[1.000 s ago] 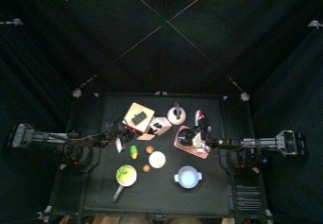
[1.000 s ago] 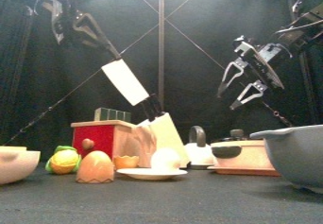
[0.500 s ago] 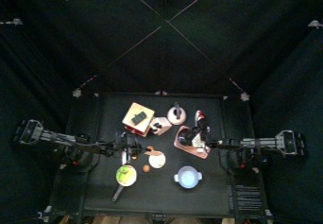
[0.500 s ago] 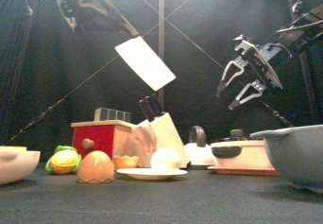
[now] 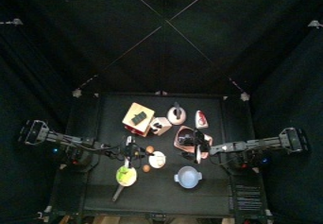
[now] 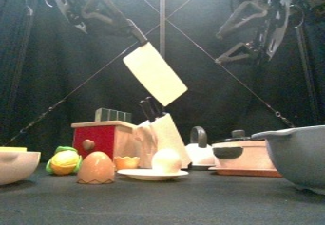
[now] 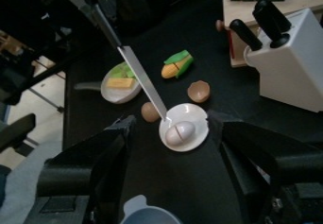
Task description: Grab cleaver with other hand
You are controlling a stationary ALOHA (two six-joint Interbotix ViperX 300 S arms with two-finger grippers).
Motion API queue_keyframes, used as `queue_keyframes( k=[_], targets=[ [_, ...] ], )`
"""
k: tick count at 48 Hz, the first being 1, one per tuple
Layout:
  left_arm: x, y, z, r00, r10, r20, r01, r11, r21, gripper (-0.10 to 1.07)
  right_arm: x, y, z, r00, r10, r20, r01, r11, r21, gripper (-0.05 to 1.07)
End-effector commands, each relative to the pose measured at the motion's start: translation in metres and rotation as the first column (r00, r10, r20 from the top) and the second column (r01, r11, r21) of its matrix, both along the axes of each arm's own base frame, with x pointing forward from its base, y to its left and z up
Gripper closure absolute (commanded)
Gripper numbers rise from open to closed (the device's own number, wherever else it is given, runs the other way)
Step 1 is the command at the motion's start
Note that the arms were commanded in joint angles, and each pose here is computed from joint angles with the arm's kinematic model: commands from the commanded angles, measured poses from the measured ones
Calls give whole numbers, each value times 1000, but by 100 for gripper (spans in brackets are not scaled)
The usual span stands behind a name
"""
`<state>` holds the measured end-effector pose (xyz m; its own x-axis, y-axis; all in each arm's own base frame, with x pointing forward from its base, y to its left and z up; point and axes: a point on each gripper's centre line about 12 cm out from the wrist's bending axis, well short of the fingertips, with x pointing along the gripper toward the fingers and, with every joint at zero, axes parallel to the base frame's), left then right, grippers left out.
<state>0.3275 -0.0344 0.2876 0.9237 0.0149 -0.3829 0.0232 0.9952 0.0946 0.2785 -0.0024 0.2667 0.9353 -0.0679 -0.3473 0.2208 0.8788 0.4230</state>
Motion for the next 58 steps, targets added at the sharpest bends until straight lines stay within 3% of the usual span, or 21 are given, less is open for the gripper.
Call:
queue_keyframes(
  k=[1, 10, 21, 30, 45, 49, 58],
  targets=[
    [6, -5, 20, 999, 2, 42, -1, 1000, -29, 52, 4, 0, 10, 1000, -2, 26, 2, 1000, 8, 9],
    [5, -14, 37, 996, -47, 81, 43, 998, 49, 52, 2, 0, 12, 999, -3, 33, 2, 1000, 24, 9],
    [5, -9, 65, 995, 7, 104, -22, 989, 145, 52, 2, -6, 12, 999, -37, 32, 36, 998, 54, 9],
    [1, -11, 52, 999, -1, 39, -7, 978, 211, 51, 2, -8, 12, 998, -59, 33, 55, 993, 101, 9],
    [-9, -24, 36, 985, -156, 79, 141, 976, 164, 51, 3, -13, 16, 985, -172, 18, 159, 942, 295, 10],
    [-12, -20, 35, 980, -171, 101, 155, 976, 152, 51, 3, -17, 17, 974, -227, -1, 215, 922, 321, 10],
    [-20, 0, 24, 980, -160, 121, 144, 981, 128, 51, -1, -29, 18, 920, -386, -67, 388, 873, 297, 11]
  ],
)
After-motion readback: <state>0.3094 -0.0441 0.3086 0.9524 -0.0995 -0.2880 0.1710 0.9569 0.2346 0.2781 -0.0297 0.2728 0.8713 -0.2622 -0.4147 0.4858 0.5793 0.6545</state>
